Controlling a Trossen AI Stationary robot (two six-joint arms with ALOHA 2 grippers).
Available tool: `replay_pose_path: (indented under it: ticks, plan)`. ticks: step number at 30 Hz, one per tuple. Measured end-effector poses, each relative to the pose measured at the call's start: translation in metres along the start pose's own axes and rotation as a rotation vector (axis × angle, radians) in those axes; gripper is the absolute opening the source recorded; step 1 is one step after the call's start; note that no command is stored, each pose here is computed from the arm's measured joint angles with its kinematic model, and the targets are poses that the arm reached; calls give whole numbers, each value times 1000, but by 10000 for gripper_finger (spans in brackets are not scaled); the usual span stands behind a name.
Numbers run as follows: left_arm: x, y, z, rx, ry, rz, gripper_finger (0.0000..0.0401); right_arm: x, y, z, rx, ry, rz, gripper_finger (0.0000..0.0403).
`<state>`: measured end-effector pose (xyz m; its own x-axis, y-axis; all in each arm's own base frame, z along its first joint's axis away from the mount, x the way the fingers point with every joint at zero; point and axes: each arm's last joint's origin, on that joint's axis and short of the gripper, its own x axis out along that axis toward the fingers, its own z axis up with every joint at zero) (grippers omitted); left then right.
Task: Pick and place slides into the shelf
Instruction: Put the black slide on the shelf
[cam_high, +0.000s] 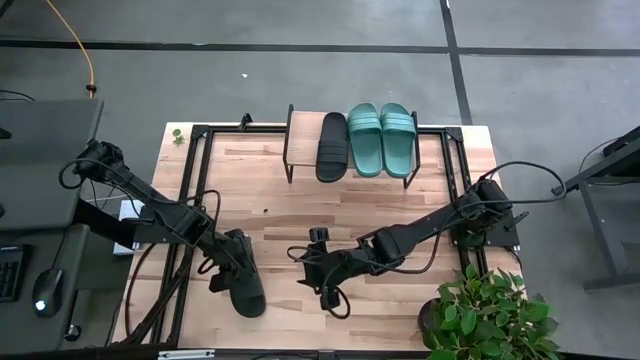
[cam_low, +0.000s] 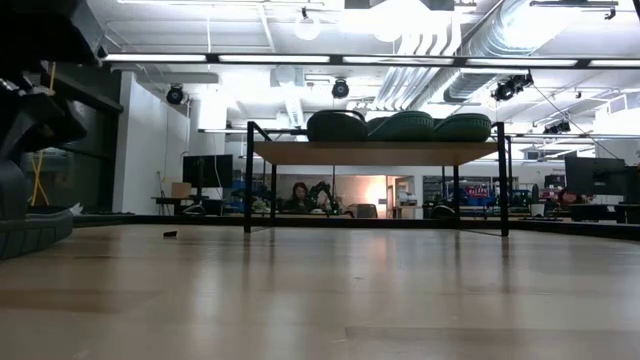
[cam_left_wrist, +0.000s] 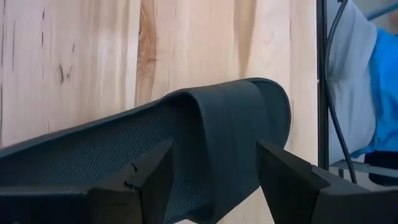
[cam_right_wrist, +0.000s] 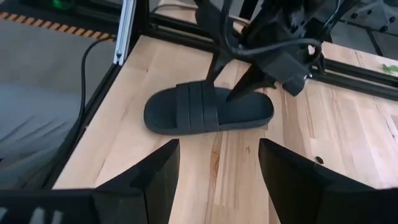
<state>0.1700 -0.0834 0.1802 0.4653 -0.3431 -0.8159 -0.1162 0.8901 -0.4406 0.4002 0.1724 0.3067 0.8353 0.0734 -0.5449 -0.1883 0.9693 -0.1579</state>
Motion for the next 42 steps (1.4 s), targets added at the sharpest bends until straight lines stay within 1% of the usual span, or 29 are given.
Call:
replay_pose_path:
  ticks: [5, 8, 10, 17, 22, 29, 33, 39, 40, 42]
  plan:
    - [6, 5, -5, -34, -3, -18, 207, 0, 1, 3, 13, -27, 2, 210]
    - [10, 7, -8, -48, -6, -41, 207, 0, 1, 3, 50, -30, 4, 210]
    - [11, 8, -9, -57, -10, -52, 207, 0, 1, 3, 55, -30, 4, 210]
    - [16, 8, -8, -76, -26, -78, 207, 0, 1, 3, 82, -31, 4, 210]
    - [25, 6, -7, -71, 21, -117, 195, 0, 1, 3, 83, -34, 4, 210]
    - [37, 8, -10, -46, 104, -135, 147, 0, 1, 3, 82, -35, 6, 210]
    - [37, 7, -10, -9, 117, -154, 101, 0, 1, 3, 81, -35, 6, 210]
    - [37, 6, -10, 5, 127, -170, 22, 0, 1, 3, 81, -35, 7, 210]
    - [37, 6, -10, 9, 129, -173, 12, 0, 1, 3, 80, -34, 7, 210]
    - [36, 5, -10, 30, 129, -178, 7, 0, 1, 3, 72, -34, 7, 210]
